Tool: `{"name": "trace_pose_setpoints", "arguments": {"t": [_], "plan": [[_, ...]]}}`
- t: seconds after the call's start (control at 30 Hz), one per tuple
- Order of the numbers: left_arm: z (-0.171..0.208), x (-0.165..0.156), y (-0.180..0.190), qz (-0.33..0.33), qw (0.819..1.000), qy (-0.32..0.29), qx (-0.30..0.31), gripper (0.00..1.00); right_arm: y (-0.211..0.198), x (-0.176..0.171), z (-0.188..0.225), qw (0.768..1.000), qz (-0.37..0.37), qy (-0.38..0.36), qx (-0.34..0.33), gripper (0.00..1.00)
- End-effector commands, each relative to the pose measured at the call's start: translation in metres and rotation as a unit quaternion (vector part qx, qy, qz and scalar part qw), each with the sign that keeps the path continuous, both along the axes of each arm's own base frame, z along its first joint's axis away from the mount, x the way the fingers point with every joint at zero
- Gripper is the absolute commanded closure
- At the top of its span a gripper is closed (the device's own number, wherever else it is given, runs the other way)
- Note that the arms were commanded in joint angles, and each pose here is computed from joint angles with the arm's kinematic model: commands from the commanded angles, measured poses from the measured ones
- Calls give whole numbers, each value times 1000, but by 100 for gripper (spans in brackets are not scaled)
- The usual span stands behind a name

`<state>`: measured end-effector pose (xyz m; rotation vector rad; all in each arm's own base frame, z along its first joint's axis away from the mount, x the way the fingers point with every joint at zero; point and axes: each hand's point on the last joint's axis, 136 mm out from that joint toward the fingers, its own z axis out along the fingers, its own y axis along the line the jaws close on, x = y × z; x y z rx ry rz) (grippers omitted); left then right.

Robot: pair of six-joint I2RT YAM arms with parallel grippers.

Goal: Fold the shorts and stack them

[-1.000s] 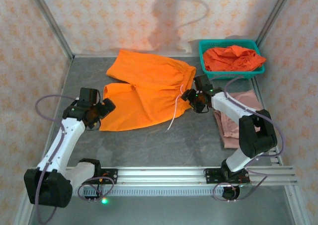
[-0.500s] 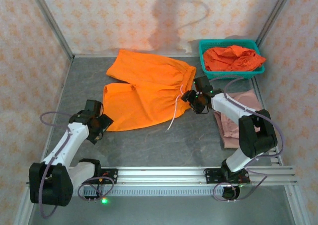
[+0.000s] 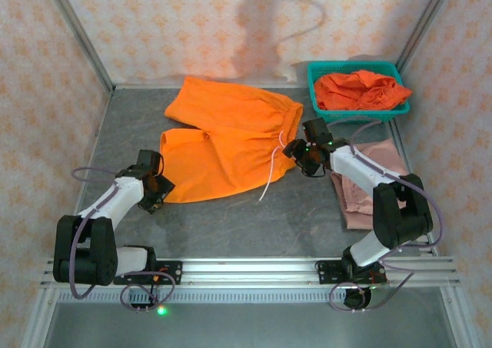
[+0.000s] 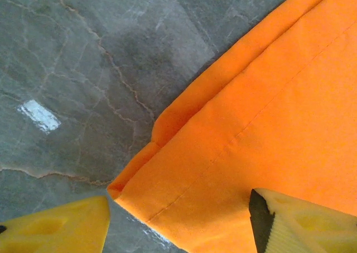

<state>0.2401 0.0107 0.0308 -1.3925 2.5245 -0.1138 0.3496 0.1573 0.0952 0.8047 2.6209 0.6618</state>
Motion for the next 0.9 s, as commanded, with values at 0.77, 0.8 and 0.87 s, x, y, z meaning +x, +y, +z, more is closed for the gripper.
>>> {"name": "trace_pose_setpoints", "arguments": {"t": [0.77, 0.8, 0.87], "plan": [[74, 30, 3, -5, 995, -103, 5, 98, 12, -3, -26, 995, -57, 39, 74, 44], [73, 29, 3, -6, 995, -101, 4, 98, 13, -1, -25, 995, -57, 38, 75, 45], [70, 28, 3, -7, 995, -96, 3, 98, 14, 3, -27, 995, -56, 40, 72, 45]]}}
